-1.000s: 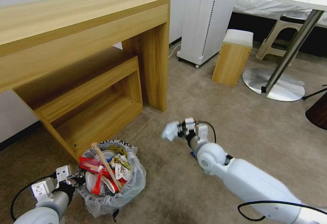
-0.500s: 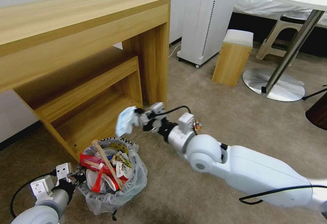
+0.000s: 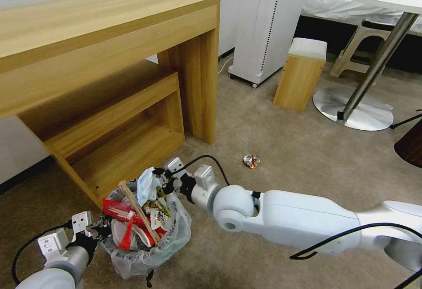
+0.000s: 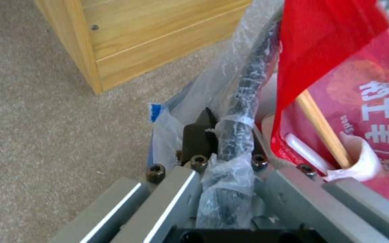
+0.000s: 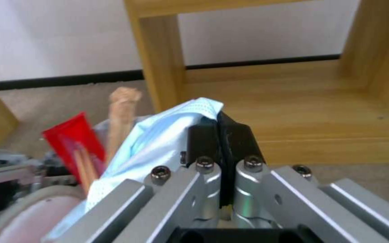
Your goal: Pick up the trash bin and place the garbage on the floor into it.
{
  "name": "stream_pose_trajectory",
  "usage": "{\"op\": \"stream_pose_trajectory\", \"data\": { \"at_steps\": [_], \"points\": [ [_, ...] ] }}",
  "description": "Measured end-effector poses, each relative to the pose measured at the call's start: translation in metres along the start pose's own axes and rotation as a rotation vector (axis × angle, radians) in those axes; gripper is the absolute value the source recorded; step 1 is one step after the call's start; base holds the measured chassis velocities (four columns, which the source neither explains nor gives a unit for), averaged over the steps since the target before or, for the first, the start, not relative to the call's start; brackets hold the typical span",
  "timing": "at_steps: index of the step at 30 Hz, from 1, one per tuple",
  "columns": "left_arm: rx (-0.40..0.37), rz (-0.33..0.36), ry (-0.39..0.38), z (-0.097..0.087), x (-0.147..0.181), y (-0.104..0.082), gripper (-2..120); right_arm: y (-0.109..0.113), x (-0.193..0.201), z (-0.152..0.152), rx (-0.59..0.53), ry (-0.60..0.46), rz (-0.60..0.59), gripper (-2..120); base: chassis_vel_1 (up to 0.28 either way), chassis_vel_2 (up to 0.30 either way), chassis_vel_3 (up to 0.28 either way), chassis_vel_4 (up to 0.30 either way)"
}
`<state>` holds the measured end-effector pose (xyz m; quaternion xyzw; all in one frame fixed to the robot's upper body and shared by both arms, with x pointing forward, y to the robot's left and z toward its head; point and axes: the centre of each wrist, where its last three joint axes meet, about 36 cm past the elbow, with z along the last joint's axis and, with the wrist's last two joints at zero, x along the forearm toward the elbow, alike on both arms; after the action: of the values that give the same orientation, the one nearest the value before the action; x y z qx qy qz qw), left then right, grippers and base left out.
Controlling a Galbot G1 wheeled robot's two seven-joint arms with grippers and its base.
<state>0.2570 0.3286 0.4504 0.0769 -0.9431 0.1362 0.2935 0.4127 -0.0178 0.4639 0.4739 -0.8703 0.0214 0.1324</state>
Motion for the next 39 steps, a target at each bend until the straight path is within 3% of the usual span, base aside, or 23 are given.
{"op": "stream_pose_trajectory", "data": {
  "at_steps": [5, 17, 23, 35, 38, 39],
  "points": [
    [0.002, 0.002, -0.008, -0.003, -0.002, 0.000, 1, 0.017, -0.011, 0.009, -0.004, 0.036, -0.016, 0, 0.000, 0.000, 0.000, 0.000],
    [0.012, 0.000, 0.000, 0.001, -0.008, 0.001, 1, 0.032, -0.029, 0.018, -0.079, 0.145, 0.036, 0, 0.000, 0.000, 0.000, 0.000],
    [0.011, 0.000, 0.005, 0.003, -0.007, 0.002, 1, 0.038, -0.051, 0.017, -0.117, 0.275, 0.125, 0, 0.000, 0.000, 0.000, 0.000],
    [0.007, 0.001, 0.000, 0.000, -0.009, 0.003, 1, 0.043, -0.047, 0.022, -0.116, 0.293, 0.138, 0, 0.000, 0.000, 0.000, 0.000],
    [0.007, 0.000, -0.001, 0.000, -0.010, 0.003, 1, 0.044, -0.045, 0.021, -0.115, 0.285, 0.127, 7, 0.000, 0.000, 0.000, 0.000],
    [0.007, 0.000, 0.000, 0.000, -0.009, 0.003, 1, 0.044, -0.043, 0.020, -0.111, 0.279, 0.123, 15, 0.000, 0.000, 0.000, 0.000]
  ]
}}
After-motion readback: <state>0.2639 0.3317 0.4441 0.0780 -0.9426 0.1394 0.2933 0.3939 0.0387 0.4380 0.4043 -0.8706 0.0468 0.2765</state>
